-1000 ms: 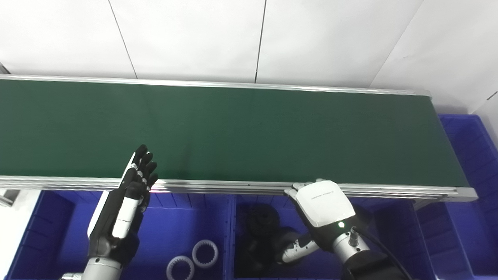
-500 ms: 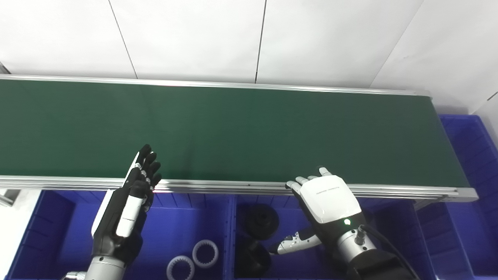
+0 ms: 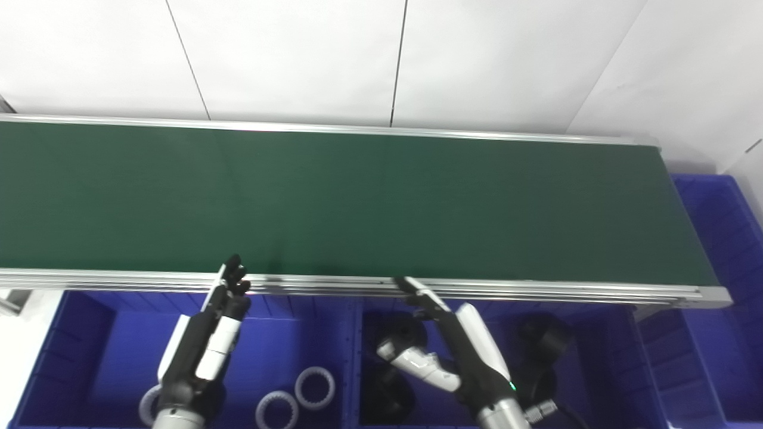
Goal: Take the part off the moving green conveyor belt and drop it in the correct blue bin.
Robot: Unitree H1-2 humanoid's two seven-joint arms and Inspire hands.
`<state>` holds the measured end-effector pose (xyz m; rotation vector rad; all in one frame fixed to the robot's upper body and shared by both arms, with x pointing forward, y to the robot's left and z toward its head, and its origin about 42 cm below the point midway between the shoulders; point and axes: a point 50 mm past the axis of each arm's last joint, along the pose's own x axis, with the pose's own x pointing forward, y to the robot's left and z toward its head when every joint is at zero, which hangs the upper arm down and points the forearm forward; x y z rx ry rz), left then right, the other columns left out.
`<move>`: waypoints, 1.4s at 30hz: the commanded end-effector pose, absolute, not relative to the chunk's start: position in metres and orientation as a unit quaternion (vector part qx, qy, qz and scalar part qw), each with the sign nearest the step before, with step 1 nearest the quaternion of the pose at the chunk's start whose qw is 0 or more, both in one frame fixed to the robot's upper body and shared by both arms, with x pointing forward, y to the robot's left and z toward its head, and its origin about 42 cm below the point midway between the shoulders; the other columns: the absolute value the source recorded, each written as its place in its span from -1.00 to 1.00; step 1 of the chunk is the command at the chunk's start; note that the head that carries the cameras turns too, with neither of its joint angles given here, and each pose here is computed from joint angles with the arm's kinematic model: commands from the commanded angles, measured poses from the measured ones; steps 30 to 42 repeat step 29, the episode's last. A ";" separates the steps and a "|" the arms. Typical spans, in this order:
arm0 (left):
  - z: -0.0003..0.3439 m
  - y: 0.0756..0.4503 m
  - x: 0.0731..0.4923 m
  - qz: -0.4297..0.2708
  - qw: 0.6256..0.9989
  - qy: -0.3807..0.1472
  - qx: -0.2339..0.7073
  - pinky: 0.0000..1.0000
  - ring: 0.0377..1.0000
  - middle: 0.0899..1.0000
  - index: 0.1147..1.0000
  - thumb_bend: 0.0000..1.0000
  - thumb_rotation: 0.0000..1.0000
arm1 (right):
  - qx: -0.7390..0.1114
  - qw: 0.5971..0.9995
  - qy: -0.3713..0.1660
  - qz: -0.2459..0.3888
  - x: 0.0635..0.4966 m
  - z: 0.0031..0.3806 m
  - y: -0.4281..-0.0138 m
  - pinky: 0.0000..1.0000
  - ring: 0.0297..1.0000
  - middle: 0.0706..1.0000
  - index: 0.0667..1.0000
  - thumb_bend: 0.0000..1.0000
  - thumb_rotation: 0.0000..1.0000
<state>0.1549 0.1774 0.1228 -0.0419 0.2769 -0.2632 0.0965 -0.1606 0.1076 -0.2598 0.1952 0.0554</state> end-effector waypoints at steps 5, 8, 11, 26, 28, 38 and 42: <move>0.157 0.181 0.154 -0.110 0.993 -0.046 0.010 1.00 1.00 1.00 1.00 0.29 0.83 | 0.124 0.966 -0.012 -0.227 0.083 0.112 -0.136 0.89 0.88 0.93 0.95 0.45 0.97; 0.155 0.184 0.154 -0.110 0.993 -0.050 0.012 1.00 1.00 1.00 1.00 0.28 0.85 | 0.078 0.972 -0.026 -0.220 0.087 0.107 -0.135 0.88 0.85 0.91 0.95 0.53 0.99; 0.154 0.183 0.155 -0.111 0.992 -0.055 0.012 1.00 1.00 1.00 1.00 0.23 0.84 | 0.056 0.975 -0.040 -0.210 0.091 0.105 -0.134 0.93 0.88 0.94 0.97 0.53 1.00; 0.160 0.174 0.162 -0.092 0.993 -0.070 0.010 1.00 1.00 1.00 1.00 0.30 0.91 | -0.007 0.978 -0.072 -0.194 0.103 0.108 -0.142 0.93 0.94 1.00 1.00 0.49 1.00; 0.159 0.173 0.162 -0.089 0.993 -0.073 0.015 1.00 1.00 1.00 1.00 0.31 0.93 | -0.014 0.978 -0.075 -0.192 0.103 0.107 -0.142 0.91 0.93 1.00 1.00 0.48 1.00; 0.159 0.172 0.162 -0.088 0.993 -0.074 0.016 1.00 1.00 1.00 1.00 0.31 0.93 | -0.016 0.978 -0.076 -0.191 0.103 0.107 -0.142 0.89 0.92 0.99 1.00 0.47 1.00; 0.159 0.172 0.162 -0.088 0.993 -0.074 0.016 1.00 1.00 1.00 1.00 0.31 0.93 | -0.016 0.978 -0.076 -0.191 0.103 0.107 -0.142 0.89 0.92 0.99 1.00 0.47 1.00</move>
